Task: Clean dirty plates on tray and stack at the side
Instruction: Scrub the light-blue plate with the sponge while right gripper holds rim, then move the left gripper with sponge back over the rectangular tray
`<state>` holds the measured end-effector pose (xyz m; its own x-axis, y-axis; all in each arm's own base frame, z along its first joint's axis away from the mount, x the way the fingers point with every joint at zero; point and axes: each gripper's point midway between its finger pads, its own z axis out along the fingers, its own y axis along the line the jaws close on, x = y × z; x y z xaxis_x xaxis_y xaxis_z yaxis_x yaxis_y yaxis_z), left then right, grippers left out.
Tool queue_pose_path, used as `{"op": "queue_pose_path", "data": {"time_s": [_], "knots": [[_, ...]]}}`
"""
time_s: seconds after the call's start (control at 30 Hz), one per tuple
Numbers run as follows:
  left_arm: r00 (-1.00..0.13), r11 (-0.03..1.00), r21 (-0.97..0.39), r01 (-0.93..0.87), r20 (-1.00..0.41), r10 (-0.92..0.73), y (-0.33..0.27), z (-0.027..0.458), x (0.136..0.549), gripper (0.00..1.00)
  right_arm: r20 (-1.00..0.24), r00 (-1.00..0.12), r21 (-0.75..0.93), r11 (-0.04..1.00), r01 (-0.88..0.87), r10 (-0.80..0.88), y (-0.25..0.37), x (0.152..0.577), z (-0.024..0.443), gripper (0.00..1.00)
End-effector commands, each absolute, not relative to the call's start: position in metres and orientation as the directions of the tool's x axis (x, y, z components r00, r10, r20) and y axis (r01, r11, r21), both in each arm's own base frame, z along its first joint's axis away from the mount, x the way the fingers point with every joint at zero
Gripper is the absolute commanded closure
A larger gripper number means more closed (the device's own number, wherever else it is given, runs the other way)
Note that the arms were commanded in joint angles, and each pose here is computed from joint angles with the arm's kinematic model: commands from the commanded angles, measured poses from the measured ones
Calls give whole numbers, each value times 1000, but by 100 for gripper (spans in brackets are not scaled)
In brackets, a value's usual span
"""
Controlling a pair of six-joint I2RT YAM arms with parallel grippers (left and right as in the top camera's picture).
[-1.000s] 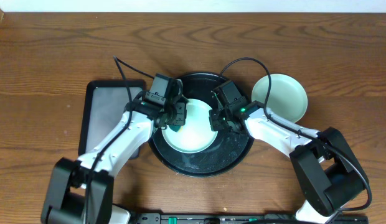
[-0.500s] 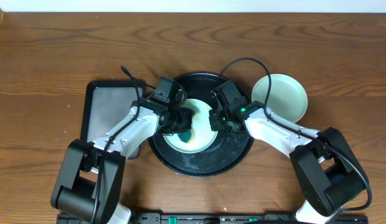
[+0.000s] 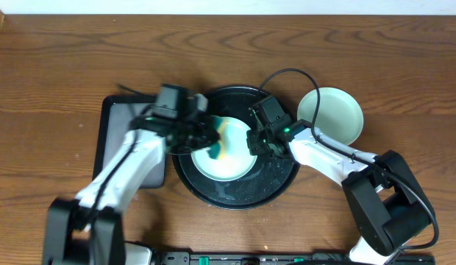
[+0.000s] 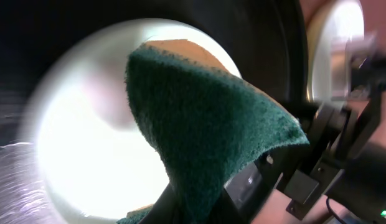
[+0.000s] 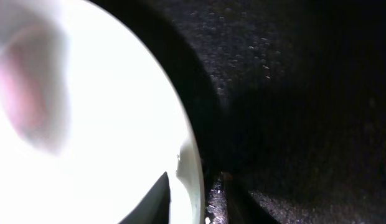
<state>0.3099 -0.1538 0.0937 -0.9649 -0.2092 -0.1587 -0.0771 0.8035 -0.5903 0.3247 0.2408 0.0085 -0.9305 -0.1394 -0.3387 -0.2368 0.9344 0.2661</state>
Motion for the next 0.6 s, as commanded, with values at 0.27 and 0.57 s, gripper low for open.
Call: {"op": "queue_pose_path", "data": {"time_s": [0.27, 0.57], "knots": [[-836, 885, -256, -388, -307, -455, 0, 130, 281, 93, -322, -933, 265, 931, -249, -158, 247, 321, 1, 73], [-659, 740, -214, -637, -347, -668, 82, 143, 252, 92, -312, -933, 262, 928, -265, -178, 254, 316, -9, 97]]}}
